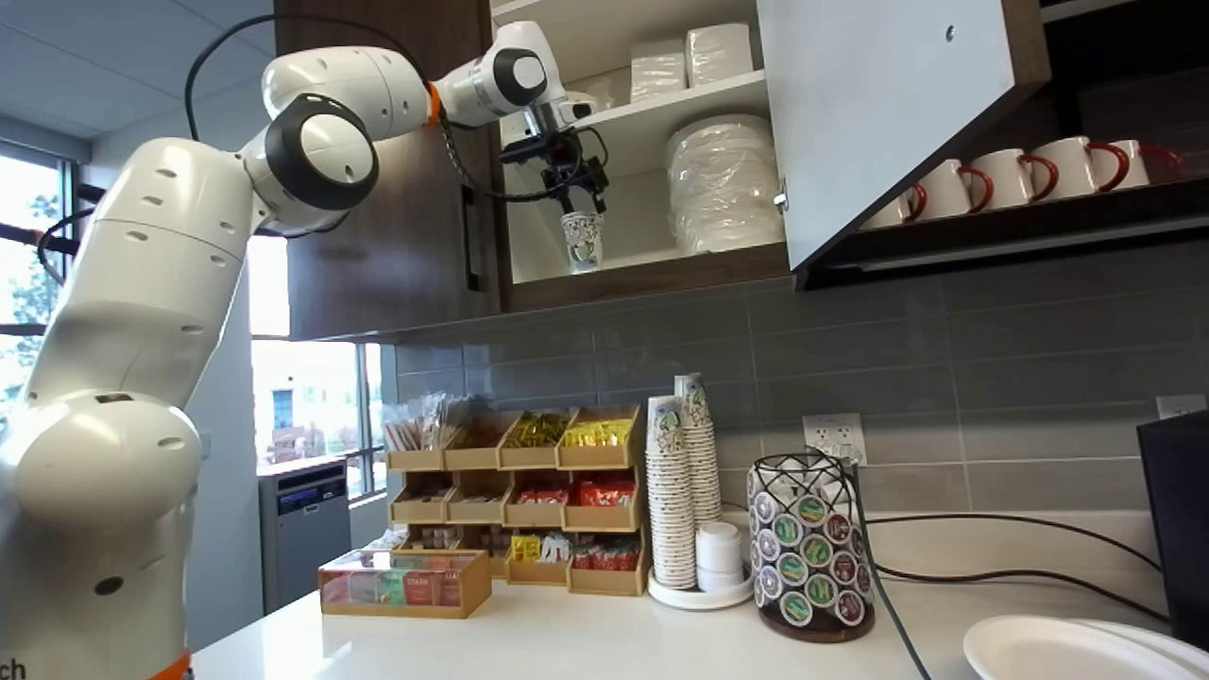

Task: Remove the coffee cup from the upper cabinet and put it in the coffee cup on the counter then place the two cups in the open upper cabinet.

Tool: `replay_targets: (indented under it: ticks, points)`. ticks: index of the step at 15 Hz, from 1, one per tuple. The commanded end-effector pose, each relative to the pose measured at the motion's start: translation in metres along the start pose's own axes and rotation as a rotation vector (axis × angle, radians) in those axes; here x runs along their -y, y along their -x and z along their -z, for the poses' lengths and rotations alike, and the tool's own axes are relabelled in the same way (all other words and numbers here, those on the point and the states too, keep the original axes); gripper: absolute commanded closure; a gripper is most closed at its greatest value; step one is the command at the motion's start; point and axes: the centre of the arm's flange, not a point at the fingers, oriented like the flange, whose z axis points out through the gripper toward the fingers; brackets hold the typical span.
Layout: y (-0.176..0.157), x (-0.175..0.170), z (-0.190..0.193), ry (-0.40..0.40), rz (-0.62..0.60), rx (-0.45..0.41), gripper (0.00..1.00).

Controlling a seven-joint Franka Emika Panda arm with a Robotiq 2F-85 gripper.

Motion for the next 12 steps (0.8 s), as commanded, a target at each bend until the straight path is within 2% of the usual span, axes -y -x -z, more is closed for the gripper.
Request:
replay_targets:
  ticks: [1, 7, 12]
  points:
    - [0.005, -0.009, 0.016, 0.001, 0.041, -0.053, 0.0]
    - [0.021, -0.021, 0.063, -0.018, 0.164, -0.158, 0.0]
    - [0.043, -0.03, 0.096, -0.061, 0.231, -0.163, 0.0]
